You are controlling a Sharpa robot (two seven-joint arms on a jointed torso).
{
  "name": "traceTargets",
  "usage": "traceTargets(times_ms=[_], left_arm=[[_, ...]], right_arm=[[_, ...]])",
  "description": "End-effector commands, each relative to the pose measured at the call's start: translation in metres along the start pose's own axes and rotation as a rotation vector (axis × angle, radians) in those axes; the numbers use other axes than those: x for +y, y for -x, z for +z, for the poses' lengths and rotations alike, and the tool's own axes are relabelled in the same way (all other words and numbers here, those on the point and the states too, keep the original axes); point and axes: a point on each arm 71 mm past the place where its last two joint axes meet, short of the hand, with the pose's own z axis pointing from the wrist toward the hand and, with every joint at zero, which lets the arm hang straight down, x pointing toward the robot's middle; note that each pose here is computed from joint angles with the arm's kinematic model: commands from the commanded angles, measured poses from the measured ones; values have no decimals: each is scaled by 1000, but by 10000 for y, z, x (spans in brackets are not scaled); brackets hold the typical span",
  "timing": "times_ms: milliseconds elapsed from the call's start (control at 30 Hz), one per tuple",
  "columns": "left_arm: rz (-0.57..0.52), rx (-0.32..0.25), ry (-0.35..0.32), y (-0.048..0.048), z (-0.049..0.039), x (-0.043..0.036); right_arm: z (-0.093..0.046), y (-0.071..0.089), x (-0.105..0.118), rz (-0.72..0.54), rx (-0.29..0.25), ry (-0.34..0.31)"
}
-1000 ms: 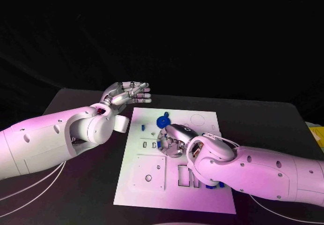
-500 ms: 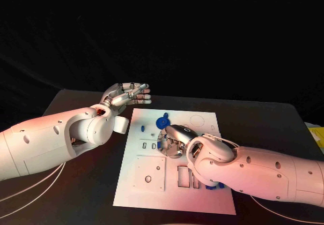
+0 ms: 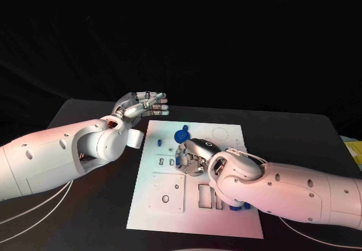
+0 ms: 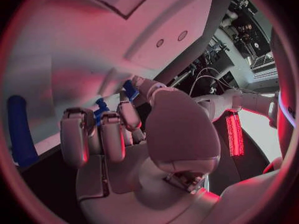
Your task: Assemble the parts on the task board
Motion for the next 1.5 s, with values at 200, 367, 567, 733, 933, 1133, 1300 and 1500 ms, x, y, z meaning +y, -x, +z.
traceTargets(times_ms=[200, 367, 567, 733, 933, 1133, 1300, 1500], left_arm=[[-9, 20, -5, -24, 6, -5], [-8, 23, -6, -22, 8, -3], [10, 43, -6, -4, 11, 3], [96, 85, -33, -15, 8, -7], [229, 148, 36, -39, 7, 59], [372, 234, 229, -32, -19, 196], [547, 307, 394, -50, -50, 295], [807, 351, 533, -100, -60, 320]], right_arm=[[-2, -23, 24, 1, 11, 30], [-22, 14, 25, 21, -33, 47], [-111, 113, -10, 66, -102, 84], [-206, 290, -43, 142, -188, 179], [-310, 572, -184, 288, -195, 267], [-422, 835, -377, 385, -158, 250], [-545, 1038, -621, 468, -149, 170], [-678, 1195, -893, 535, -190, 76]])
